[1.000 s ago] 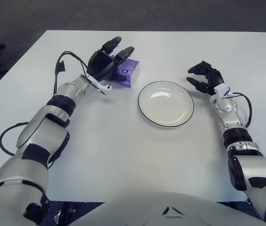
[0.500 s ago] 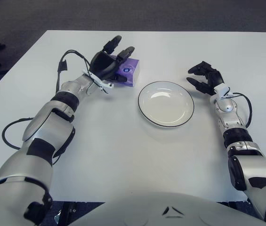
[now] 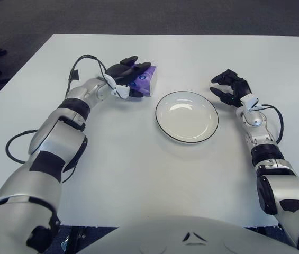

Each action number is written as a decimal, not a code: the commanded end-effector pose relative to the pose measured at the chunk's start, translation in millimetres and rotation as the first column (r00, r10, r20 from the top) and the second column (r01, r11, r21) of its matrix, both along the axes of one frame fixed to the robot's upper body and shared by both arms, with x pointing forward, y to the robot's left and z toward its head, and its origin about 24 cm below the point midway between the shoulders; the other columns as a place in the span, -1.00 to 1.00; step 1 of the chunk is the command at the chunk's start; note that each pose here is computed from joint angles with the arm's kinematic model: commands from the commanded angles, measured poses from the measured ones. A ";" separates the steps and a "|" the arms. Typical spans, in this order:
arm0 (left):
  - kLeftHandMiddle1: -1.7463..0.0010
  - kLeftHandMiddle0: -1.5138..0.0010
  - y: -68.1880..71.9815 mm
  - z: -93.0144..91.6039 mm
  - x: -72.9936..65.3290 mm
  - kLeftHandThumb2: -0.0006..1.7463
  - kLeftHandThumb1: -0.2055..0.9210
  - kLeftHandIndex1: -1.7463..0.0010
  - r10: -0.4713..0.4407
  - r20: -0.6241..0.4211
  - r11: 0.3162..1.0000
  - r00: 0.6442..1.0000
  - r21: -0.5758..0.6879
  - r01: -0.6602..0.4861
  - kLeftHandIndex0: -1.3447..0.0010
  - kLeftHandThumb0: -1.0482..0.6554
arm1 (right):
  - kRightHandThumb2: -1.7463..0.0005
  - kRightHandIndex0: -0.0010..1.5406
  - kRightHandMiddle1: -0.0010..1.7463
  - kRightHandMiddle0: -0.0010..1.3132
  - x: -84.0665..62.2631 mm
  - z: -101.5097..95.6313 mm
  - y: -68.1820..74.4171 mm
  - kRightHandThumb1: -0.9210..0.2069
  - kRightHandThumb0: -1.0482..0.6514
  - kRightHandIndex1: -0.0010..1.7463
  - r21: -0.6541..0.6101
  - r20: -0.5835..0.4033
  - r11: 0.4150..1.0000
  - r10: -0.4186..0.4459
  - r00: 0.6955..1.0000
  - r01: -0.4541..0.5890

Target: Put the tissue paper into the plate.

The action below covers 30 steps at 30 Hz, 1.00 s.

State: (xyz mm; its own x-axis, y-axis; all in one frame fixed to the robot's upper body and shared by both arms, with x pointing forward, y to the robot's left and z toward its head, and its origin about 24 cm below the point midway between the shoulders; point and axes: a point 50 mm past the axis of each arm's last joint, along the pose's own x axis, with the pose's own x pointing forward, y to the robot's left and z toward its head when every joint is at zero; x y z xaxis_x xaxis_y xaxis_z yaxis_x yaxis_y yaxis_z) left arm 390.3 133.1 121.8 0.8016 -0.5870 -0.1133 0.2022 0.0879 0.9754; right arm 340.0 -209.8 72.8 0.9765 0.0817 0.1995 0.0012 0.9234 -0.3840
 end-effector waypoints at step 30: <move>-0.76 0.38 9.3 -18.2 -0.7 -0.15 0.54 -0.70 0.119 0.138 0.993 0.983 -0.012 -0.118 0.41 0.09 | 0.82 -0.11 0.41 -0.30 -37.5 -70.2 7.0 -1.00 0.22 0.47 -0.061 -0.271 0.996 0.040 0.962 -0.059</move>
State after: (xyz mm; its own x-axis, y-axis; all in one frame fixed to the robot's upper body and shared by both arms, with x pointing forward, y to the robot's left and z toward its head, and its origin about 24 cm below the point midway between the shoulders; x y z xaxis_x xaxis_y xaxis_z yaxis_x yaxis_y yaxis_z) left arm 396.5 128.4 122.7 0.8645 -0.5008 0.0427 0.0387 0.1511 0.9878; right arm 339.9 -201.3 70.3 0.9748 0.1535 0.1617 -0.0643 0.8879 -0.4554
